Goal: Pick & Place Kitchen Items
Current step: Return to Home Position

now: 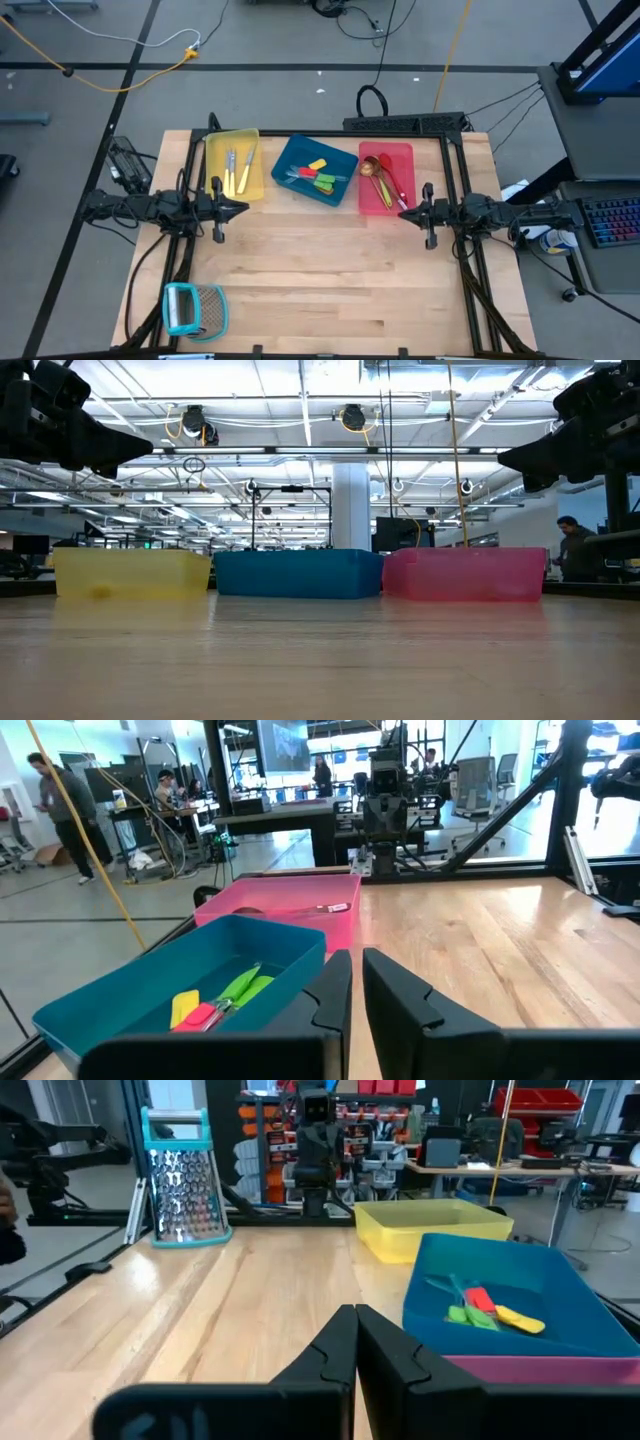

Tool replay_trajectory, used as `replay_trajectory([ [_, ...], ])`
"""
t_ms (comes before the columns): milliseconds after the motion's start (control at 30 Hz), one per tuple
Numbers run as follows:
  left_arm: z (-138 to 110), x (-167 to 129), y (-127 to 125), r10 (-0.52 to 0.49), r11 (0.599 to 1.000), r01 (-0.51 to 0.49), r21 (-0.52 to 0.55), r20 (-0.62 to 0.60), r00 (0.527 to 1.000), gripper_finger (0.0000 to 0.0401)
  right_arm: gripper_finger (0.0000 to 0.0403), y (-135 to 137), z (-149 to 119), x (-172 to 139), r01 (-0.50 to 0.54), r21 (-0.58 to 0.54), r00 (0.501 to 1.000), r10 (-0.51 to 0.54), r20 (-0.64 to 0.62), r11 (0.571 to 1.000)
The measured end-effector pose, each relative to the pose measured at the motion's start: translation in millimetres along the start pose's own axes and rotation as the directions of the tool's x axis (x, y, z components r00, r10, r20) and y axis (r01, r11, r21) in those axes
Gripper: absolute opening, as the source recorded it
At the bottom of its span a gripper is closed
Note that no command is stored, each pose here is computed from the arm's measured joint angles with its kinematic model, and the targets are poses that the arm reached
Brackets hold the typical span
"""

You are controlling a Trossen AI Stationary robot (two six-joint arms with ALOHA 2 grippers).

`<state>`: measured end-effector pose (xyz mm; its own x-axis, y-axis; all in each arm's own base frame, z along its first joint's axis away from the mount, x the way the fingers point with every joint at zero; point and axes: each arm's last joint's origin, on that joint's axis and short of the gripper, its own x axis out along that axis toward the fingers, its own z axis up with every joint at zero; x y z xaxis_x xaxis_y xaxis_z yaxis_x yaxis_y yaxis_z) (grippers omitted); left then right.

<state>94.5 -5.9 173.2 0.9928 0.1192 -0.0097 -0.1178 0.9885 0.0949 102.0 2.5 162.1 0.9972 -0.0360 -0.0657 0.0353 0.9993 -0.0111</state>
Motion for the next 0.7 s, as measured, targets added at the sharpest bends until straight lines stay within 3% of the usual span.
replay_trajectory([
  [700, -0.1, 0.0, 0.0, 0.001, 1.0, -0.001, 0.01, 0.0, 1.0, 0.0037, 0.0, 0.2, -1.9, 2.0, -0.003, -0.037, 1.0, 0.002, -0.025, 0.999],
])
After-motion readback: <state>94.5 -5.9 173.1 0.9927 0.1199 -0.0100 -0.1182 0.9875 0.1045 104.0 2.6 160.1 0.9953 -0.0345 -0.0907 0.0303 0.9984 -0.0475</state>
